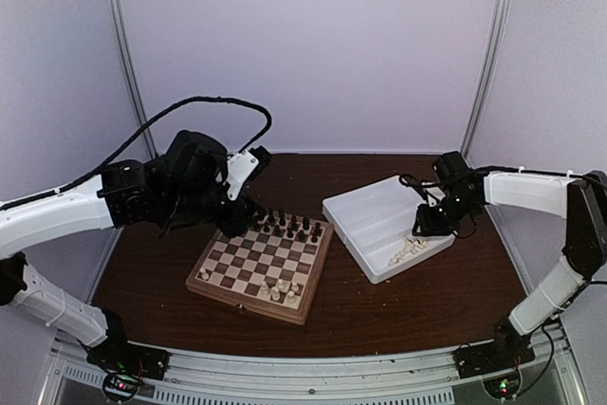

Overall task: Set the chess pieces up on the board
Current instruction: Place the chess piece in the storage box.

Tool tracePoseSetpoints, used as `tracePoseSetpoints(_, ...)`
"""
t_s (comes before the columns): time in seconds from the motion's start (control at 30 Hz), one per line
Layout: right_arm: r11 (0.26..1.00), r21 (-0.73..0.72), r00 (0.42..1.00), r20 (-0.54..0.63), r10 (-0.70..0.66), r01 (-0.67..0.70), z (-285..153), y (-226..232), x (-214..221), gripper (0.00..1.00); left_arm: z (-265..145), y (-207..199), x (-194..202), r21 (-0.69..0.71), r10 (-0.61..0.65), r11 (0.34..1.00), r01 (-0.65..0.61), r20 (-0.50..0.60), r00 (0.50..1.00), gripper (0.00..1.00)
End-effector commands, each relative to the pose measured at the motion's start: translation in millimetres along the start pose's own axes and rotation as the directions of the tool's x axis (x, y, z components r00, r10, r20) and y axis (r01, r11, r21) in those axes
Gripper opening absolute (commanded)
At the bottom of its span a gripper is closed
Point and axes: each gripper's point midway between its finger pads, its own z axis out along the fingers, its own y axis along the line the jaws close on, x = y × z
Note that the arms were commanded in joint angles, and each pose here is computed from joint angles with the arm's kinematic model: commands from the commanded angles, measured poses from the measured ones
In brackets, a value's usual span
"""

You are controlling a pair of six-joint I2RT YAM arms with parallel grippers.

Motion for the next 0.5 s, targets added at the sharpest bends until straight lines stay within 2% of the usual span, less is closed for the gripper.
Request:
tracePoseSetpoints(0.0,0.992,-0.015,0.992,0.020,-0.122,0.122,9.4,16.0,-10.5,0.33,-8.9,0.5,-26.7,-0.003,0.026,1.000,-0.026,0.135,0.991,0.45)
tracePoseSetpoints(0.17,0.982,0.057,0.983,-0.041,-0.176,0.178,30.7,7.8,-6.9,0.30,-10.9,-0.4,-28.0,0.001,0.047,0.999,-0.048,0.140,0.989,0.45)
tracePoseSetpoints(0.47,0.957,0.160,0.970,-0.066,-0.236,0.243,42.3,1.2,-15.3,0.29,-11.9,1.0,-26.6,-0.006,0.055,0.998,-0.055,0.146,0.988,0.45)
